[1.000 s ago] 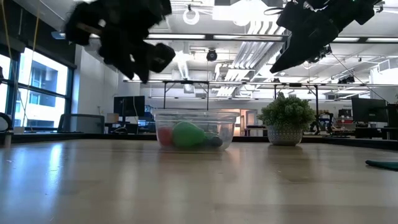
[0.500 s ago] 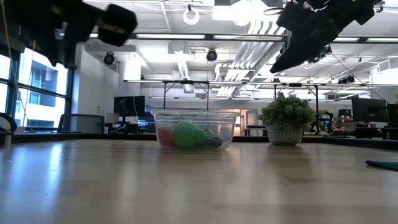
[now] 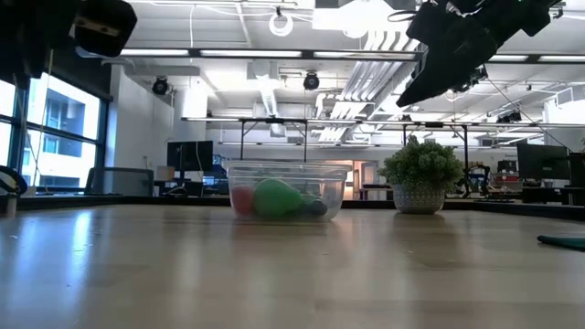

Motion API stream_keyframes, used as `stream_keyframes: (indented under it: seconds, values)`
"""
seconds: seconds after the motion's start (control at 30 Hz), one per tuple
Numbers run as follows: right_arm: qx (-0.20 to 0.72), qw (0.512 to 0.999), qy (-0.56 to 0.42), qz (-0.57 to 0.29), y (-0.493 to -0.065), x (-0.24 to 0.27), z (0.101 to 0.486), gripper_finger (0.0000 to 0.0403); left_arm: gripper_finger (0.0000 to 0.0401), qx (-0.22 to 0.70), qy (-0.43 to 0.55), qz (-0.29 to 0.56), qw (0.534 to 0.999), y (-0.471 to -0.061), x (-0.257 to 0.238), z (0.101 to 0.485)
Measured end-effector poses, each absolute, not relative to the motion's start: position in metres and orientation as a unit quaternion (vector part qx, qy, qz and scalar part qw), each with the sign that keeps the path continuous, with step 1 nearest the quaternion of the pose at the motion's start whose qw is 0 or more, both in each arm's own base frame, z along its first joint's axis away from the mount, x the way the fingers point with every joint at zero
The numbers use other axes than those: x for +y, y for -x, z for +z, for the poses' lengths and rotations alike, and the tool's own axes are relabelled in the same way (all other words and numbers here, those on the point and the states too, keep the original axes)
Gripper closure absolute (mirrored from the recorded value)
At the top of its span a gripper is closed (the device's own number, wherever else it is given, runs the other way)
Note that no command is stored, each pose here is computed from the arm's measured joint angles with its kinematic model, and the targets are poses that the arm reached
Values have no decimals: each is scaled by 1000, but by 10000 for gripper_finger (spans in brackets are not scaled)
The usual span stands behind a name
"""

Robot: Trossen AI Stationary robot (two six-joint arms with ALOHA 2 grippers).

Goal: Pick and placing Produce into tupperware
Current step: Put the pink peach into the transparent bin

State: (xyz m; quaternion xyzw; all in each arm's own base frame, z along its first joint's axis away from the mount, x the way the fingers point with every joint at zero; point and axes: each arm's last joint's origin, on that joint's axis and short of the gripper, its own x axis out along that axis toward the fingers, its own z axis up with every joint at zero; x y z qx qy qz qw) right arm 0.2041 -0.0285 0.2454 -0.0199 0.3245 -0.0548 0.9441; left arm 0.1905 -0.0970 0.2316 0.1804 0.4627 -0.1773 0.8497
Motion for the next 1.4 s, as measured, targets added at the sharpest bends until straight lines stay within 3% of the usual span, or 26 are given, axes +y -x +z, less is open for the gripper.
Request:
stream_keyframes:
  seconds: [0.1, 0.27, 0.6, 1.17, 1.4]
  values:
    - [325, 944, 20, -55, -204, -28, 245, 401, 373, 416, -159, -188, 876, -181, -92, 230]
    - [325, 944, 20, -55, -204, -28, 245, 401, 373, 409, -136, -208, 878, -169, -88, 207]
    - [327, 943, 20, -55, -204, -28, 245, 401, 373, 326, -122, -281, 895, -186, -101, 195]
    - [331, 942, 19, -54, -206, -29, 243, 401, 372, 370, -128, -303, 869, -206, -114, 161]
    - [337, 940, 19, -54, -208, -29, 240, 401, 332, 360, -106, -310, 873, -212, -118, 158]
